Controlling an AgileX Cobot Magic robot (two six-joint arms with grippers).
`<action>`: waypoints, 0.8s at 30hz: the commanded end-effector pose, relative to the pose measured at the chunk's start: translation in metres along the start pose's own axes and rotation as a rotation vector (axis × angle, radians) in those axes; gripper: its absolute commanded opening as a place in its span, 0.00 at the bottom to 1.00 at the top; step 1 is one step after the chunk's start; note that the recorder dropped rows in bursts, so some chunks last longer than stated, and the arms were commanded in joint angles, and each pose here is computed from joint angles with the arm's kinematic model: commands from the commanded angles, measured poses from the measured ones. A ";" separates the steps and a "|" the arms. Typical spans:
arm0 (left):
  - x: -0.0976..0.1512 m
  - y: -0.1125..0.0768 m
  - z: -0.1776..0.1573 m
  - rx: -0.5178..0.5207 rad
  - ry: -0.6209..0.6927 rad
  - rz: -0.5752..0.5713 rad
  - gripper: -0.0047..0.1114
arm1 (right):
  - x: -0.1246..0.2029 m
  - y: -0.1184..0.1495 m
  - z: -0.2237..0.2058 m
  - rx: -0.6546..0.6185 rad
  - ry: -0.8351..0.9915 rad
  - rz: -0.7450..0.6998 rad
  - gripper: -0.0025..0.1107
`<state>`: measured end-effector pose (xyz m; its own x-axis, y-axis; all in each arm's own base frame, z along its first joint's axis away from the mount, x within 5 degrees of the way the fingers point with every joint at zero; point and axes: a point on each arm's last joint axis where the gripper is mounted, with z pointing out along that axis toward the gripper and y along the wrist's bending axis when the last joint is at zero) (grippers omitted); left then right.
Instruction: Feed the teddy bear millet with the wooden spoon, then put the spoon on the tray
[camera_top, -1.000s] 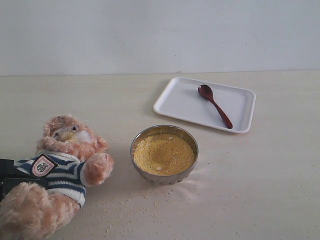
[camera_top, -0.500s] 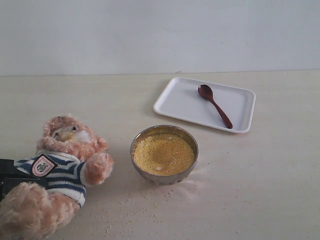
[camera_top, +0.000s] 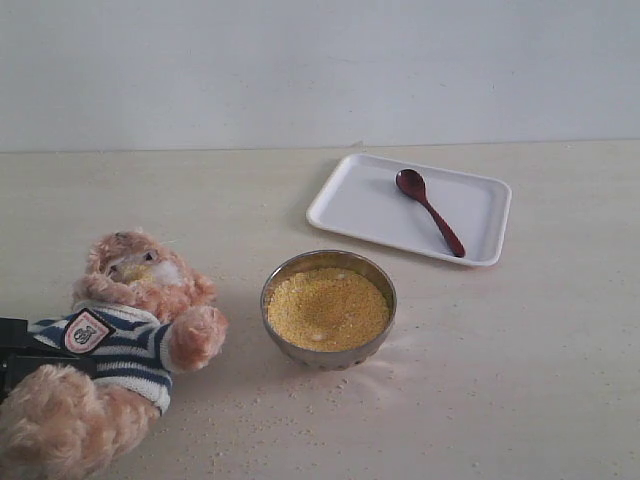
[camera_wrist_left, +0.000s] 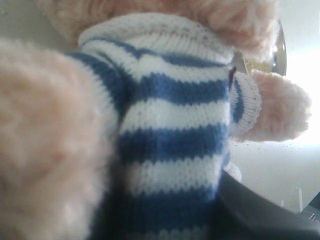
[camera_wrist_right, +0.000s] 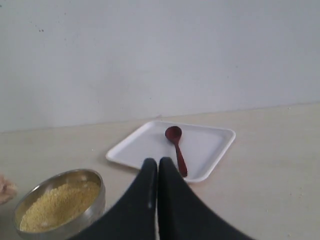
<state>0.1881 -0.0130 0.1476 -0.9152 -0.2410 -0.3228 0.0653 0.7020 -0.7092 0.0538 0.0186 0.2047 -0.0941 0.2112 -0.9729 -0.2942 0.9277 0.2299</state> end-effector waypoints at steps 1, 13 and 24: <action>0.001 -0.003 -0.002 0.015 -0.009 0.008 0.08 | 0.007 0.000 -0.001 0.001 0.063 -0.010 0.02; 0.001 -0.003 -0.002 0.015 -0.009 0.008 0.08 | 0.008 0.000 -0.001 0.000 0.074 -0.008 0.02; 0.001 -0.003 -0.002 0.015 -0.009 0.008 0.08 | 0.008 0.000 -0.001 0.000 0.074 -0.008 0.02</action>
<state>0.1881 -0.0130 0.1476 -0.9152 -0.2410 -0.3228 0.0653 0.7020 -0.7092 0.0528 0.0204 0.1956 -0.1756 0.1840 -0.9671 -0.2972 0.9266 0.2303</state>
